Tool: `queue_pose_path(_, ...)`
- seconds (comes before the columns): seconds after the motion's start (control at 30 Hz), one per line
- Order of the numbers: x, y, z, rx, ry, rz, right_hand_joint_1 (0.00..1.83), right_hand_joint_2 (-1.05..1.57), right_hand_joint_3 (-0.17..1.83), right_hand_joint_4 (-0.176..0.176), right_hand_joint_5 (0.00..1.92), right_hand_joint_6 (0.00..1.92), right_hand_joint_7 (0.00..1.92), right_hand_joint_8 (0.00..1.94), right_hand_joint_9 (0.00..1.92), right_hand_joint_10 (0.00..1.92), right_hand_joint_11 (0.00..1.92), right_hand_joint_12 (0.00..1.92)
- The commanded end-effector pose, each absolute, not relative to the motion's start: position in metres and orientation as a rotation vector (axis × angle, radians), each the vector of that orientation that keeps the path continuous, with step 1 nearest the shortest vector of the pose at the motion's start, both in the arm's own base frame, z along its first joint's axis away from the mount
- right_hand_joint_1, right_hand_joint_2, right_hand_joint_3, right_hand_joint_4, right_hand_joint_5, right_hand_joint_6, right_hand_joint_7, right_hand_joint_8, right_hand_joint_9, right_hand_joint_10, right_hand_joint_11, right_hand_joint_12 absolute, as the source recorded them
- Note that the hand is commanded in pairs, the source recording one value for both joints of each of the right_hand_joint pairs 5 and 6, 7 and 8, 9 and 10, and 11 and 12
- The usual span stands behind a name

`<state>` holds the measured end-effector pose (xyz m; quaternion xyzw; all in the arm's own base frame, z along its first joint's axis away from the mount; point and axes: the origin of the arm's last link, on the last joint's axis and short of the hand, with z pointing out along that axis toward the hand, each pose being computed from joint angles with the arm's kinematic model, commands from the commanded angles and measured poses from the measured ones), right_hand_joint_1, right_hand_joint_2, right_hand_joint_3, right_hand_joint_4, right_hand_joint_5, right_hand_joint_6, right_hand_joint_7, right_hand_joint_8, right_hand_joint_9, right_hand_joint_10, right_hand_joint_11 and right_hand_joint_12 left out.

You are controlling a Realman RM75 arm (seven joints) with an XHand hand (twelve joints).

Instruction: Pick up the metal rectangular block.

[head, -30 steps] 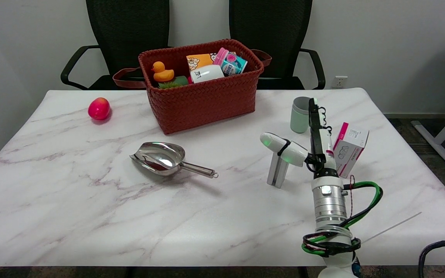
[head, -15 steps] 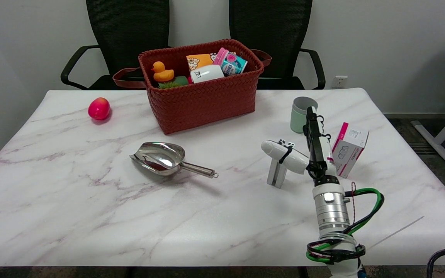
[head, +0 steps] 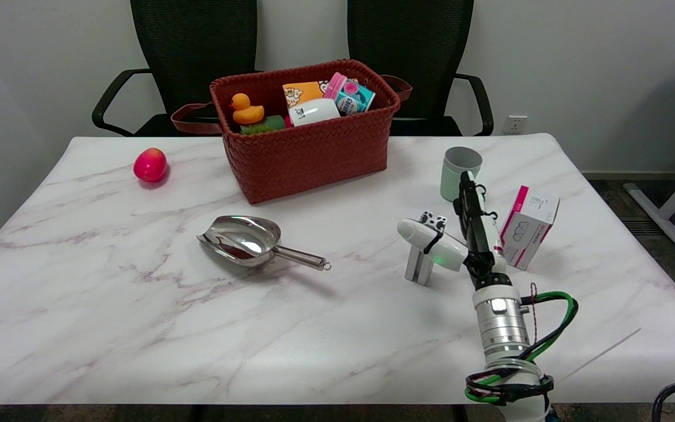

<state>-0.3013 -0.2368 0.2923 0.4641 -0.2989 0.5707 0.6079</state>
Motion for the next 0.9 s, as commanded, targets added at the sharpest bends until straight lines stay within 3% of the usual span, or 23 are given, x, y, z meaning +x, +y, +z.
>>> queue_pose_path(0.03,-0.323,-0.236,0.300,1.036,-0.776,1.319,0.91,0.58,-0.17,0.000,0.00,0.00,0.00,0.00,0.00,0.00,0.11,0.11)
queue_pose_path(0.9,-0.335,-0.246,0.308,1.025,-0.852,1.304,0.92,0.61,-0.17,0.000,0.00,0.00,0.00,0.00,0.00,0.00,0.15,0.15)
